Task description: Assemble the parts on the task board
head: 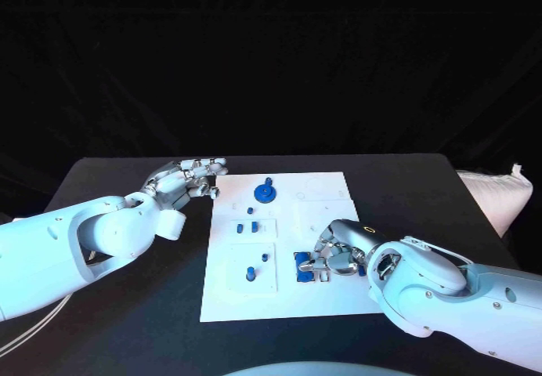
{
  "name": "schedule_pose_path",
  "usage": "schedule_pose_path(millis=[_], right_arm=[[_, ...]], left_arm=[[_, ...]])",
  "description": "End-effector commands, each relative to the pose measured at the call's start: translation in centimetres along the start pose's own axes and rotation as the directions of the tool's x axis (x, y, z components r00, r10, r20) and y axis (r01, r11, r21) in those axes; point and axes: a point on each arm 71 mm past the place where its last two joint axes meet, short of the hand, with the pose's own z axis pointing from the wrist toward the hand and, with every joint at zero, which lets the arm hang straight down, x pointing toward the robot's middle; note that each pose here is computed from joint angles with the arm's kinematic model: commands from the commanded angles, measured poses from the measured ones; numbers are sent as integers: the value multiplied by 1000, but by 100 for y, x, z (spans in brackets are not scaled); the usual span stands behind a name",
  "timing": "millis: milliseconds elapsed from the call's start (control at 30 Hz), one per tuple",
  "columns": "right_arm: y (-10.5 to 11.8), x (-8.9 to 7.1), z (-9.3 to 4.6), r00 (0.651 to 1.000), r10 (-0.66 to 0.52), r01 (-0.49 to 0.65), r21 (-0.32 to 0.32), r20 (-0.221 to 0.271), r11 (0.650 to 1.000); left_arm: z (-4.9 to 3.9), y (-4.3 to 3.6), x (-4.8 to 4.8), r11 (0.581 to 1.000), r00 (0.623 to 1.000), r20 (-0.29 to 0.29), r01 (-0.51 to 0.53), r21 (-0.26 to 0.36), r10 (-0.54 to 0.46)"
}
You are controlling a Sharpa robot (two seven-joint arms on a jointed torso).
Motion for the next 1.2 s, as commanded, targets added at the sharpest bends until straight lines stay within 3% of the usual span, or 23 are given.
schedule_pose_path(millis=[33, 367, 733, 1200], right_arm=[[35, 16, -12, 999, -40, 40, -30, -6, 999], [34, 57, 32, 998, -60, 60, -28, -5, 998], [57, 96, 143, 999, -12, 14, -35, 45, 999], [67, 47, 72, 995, 45, -38, -75, 87, 996]], left_arm=[[2, -5, 22, 1000, 1000, -22, 4, 4, -4], [2, -3, 19, 1000, 1000, -22, 4, 2, -4], [5, 2, 21, 1000, 1000, -24, 5, -2, -5], [-2, 5, 10, 1000, 1000, -24, 5, -6, -5]])
